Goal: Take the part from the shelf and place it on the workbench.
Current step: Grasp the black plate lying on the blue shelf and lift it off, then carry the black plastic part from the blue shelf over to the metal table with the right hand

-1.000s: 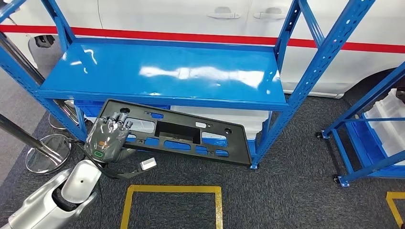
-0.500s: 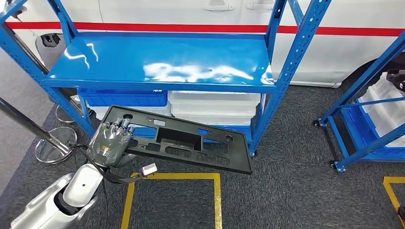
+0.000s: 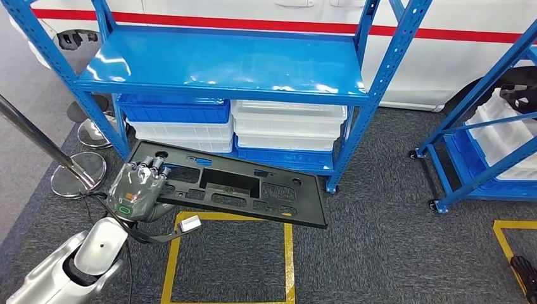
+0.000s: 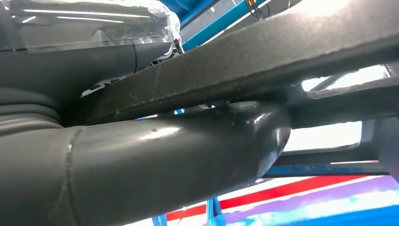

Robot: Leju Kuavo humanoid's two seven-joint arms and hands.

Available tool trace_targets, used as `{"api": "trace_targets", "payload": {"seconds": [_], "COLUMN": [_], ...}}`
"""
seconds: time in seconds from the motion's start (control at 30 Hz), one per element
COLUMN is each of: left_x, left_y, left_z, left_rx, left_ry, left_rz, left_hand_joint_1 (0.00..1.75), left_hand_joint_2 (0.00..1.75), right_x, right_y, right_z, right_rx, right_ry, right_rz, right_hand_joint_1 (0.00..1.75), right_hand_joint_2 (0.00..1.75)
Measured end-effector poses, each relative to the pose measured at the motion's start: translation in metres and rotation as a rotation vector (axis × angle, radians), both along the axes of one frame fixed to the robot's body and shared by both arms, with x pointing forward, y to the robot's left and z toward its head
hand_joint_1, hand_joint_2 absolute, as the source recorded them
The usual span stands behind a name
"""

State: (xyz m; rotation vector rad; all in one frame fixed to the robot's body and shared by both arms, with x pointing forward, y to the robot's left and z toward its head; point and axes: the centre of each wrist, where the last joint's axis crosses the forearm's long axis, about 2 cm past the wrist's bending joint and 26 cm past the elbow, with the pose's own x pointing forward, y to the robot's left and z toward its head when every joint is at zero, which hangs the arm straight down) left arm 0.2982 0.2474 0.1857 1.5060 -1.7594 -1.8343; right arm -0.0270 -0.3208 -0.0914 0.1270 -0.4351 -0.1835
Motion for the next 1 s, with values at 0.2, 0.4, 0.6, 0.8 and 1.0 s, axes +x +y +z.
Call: {"api": "trace_targets", "payload": {"seconds": [0.2,0.4,0.6,0.8,1.0], "left_x": [-0.001,-0.004,-0.005,-0.005,-0.007], "left_y": [0.006,0.015,0.017,0.018,0.018], "left_z": [0.004,0.002,0.001,0.005,0.007], "left_rx": [-0.015,-0.013,-0.013,-0.02,-0.032], "left_ry": [-0.011,-0.003,0.002,-0.011,-0.008], "left_rz": [0.005,0.01,0.012,0.012,-0.016], "left_hand_joint_1": [1.75,1.75,1.75,1.75,1.75], "left_hand_joint_2": [0.0,0.0,0.0,0.0,0.0], "right_x": [0.003,0.001,0.001,0.0,0.0], "right_y": [-0.001,-0.001,0.001,0.002,0.004], "right_z": [0.0,0.0,-0.001,-0.001,-0.002], "right_rx": [0.021,0.031,0.059,0.077,0.087], "right_ry": [-0.017,-0.007,-0.011,-0.014,-0.022], "right_rz": [-0.015,-0.029,-0.053,-0.057,-0.049], "right_hand_joint_1": [0.0,0.0,0.0,0.0,0.0], "right_hand_joint_2": [0.0,0.0,0.0,0.0,0.0]}}
